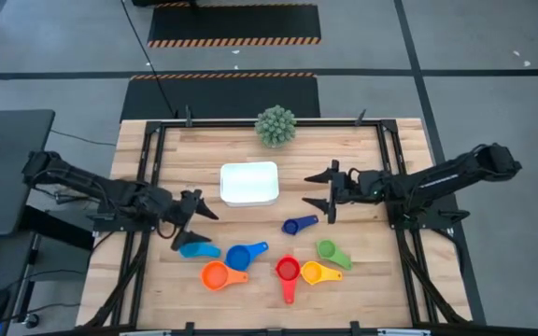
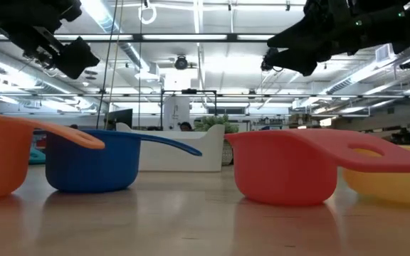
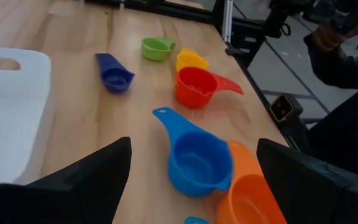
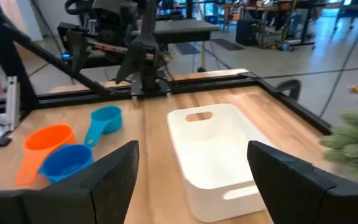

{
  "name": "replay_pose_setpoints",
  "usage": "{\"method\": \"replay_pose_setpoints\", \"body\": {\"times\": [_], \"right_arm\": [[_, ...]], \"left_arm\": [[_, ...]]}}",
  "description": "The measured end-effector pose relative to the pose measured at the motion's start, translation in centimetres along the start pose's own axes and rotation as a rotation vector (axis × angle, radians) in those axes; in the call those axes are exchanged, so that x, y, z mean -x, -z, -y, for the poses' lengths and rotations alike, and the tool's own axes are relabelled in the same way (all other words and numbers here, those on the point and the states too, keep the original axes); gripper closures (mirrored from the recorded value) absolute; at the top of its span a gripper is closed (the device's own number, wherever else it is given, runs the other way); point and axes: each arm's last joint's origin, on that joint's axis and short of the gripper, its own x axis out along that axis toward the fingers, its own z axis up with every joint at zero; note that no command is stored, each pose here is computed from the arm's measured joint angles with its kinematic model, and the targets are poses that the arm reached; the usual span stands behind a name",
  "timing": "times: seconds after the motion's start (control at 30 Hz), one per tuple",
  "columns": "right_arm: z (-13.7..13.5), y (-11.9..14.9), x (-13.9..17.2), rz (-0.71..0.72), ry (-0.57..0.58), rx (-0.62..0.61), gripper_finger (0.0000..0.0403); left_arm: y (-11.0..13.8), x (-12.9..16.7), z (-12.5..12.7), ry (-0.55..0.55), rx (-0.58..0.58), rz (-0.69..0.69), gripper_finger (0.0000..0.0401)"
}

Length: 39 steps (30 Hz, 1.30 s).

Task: Nest measuring cups in basket
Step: Stack the large blue measuring cup on the top orange measuring cup

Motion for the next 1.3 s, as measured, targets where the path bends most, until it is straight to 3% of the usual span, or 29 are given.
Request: {"method": "replay_pose_setpoints", "body": {"times": [0.23, 0.53, 0.9, 1.1, 1.3], "right_arm": [[-2.1, -0.5, -1.4, -0.025, -0.063, -0.001, 0.0096], [-4.8, -0.4, -3.7, -0.105, -0.057, 0.023, 0.0096], [-7.7, -0.1, -7.8, -0.312, -0.079, 0.092, 0.0096], [-9.6, -0.3, -9.3, -0.382, -0.117, 0.122, 0.0096], [-11.8, -0.2, -9.9, -0.458, -0.161, 0.142, 0.0096]], "left_arm": [[-0.4, -0.9, 1.8, 0.026, 0.005, -0.041, 0.0049], [0.0, -2.1, 3.5, 0.025, 0.018, -0.099, 0.0049], [1.8, -4.1, 3.5, -0.053, 0.107, -0.210, 0.0049], [2.5, -5.3, 4.1, -0.031, 0.129, -0.229, 0.0049], [1.4, -6.7, 5.5, -0.017, 0.111, -0.243, 0.0049]]}}
